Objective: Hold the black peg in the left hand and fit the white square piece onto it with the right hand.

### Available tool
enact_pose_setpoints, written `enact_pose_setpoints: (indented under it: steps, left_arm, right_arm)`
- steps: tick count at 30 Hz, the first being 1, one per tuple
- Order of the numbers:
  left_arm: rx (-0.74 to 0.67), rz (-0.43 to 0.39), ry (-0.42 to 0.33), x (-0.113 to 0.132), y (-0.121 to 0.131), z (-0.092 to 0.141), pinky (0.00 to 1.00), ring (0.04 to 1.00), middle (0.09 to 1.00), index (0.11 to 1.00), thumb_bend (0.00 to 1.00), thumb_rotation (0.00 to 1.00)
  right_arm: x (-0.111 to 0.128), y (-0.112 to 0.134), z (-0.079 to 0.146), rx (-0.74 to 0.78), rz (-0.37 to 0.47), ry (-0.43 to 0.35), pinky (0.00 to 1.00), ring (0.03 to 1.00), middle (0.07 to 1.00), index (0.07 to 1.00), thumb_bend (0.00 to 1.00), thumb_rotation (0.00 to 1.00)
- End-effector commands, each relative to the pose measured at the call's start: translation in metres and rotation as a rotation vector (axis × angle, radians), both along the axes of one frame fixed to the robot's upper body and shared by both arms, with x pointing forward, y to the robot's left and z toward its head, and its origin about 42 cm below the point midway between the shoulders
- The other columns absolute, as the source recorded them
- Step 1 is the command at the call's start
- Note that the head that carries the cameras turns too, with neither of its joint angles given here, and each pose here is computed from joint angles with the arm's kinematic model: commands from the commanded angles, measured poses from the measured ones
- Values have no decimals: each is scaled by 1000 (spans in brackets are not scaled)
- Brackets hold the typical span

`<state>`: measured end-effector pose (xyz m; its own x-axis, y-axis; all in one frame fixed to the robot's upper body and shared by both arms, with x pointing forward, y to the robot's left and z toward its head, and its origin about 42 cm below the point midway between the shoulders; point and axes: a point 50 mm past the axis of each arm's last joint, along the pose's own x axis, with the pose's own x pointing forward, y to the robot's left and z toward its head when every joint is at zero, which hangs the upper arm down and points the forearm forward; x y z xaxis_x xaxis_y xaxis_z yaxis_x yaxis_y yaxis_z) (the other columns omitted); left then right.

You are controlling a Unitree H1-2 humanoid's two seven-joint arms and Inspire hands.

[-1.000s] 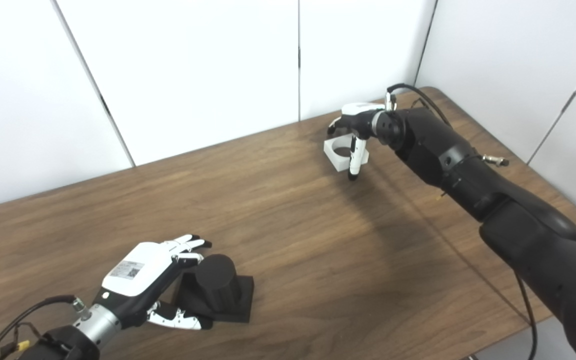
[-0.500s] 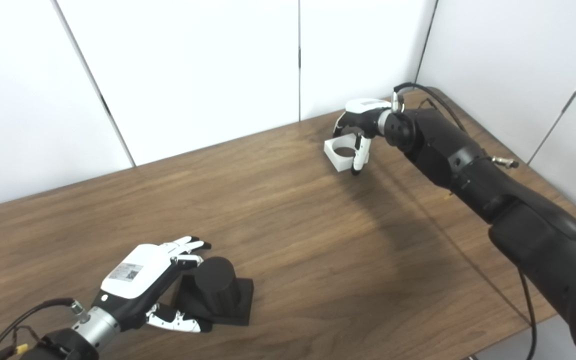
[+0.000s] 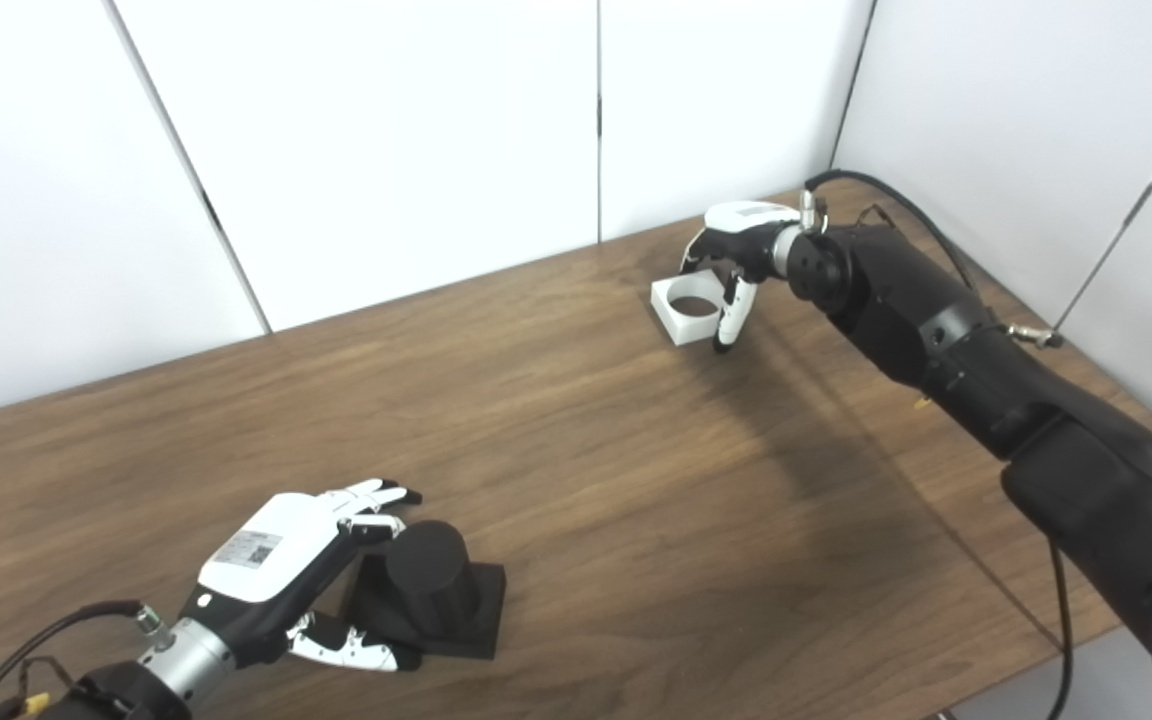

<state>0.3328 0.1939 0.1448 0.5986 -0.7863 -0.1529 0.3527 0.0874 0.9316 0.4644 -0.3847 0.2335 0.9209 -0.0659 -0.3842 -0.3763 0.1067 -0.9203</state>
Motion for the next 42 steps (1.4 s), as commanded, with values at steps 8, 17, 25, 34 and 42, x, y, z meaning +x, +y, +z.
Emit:
enact_pose_setpoints:
  steps: [8, 17, 25, 34, 42]
  left_arm:
    - [181, -4, 103, -14, 26, -31, 865, 922, 888, 492, 524, 62]
    - [182, -2, 106, -15, 24, -32, 860, 923, 888, 492, 524, 63]
    - [176, -4, 106, -14, 25, -32, 860, 928, 888, 492, 524, 63]
    - [184, 3, 115, -11, 25, -32, 872, 933, 895, 492, 523, 63]
    - [182, 13, 108, -9, 21, -32, 880, 941, 898, 492, 524, 65]
  right_arm:
    - [-2, -16, 16, -39, -9, -19, 824, 887, 822, 486, 522, 131]
    - [-5, -17, 12, -44, 11, -51, 796, 870, 804, 484, 523, 131]
    - [-7, -9, 15, 29, 31, -145, 741, 843, 788, 481, 522, 126]
    - [-10, 11, 42, 48, 104, -236, 783, 874, 796, 482, 522, 125]
    - [-22, 33, 59, 63, 199, -305, 808, 886, 790, 482, 523, 127]
